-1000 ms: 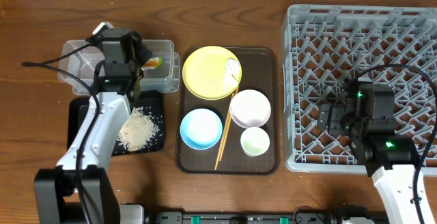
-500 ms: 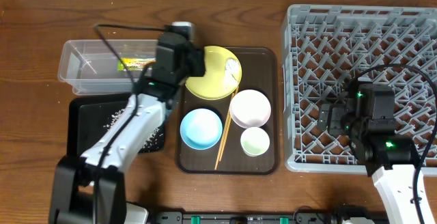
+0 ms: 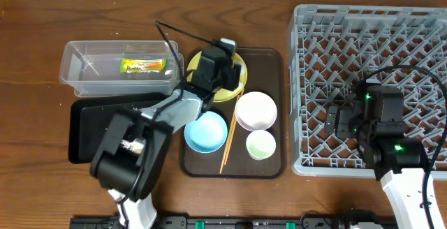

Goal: Sort waste into correct bins and load items into the dishwasher rack
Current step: 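Grasp the white tissue from the yellow plate with the left gripper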

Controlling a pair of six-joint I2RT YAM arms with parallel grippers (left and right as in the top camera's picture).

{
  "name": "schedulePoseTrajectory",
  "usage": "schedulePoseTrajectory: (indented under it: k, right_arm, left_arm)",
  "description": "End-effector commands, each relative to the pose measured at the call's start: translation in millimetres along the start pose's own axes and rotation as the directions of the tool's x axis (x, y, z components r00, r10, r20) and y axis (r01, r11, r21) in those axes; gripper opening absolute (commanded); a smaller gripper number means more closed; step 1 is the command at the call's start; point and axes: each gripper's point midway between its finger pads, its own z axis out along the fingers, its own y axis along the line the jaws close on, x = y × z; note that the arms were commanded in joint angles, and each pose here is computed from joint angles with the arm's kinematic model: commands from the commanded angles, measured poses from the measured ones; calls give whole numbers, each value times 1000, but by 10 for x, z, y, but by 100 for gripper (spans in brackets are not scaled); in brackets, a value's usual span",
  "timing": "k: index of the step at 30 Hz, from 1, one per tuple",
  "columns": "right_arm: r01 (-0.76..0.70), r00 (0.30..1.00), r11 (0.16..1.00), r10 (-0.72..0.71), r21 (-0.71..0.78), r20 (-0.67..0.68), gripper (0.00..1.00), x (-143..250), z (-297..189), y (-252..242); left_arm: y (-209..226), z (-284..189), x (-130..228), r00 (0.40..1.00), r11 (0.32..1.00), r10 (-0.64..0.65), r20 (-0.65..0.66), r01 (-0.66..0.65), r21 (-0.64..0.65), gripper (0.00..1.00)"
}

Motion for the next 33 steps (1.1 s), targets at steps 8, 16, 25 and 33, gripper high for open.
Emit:
schedulePoseTrajectory:
  k: [8, 16, 25, 33]
  right_arm:
    - [2, 1000, 1000, -2, -1, 15, 98, -60, -49, 21]
    - [3, 1000, 1000, -3, 0, 11, 98, -49, -49, 19]
    - [3, 1000, 1000, -3, 0, 12, 98, -51, -49, 19]
    - [3, 1000, 1000, -3, 0, 12, 97, -51, -49, 19]
  left_arm:
    - [24, 230, 267, 998, 1000, 16, -64, -16, -1, 33]
    - [0, 91, 63, 1000, 1000, 16, -23, -16, 3, 6]
    - [121, -645, -615, 995, 1000, -12, 99, 15, -27, 6]
    - [895, -1398, -950, 954, 958, -218, 205, 249, -140, 6]
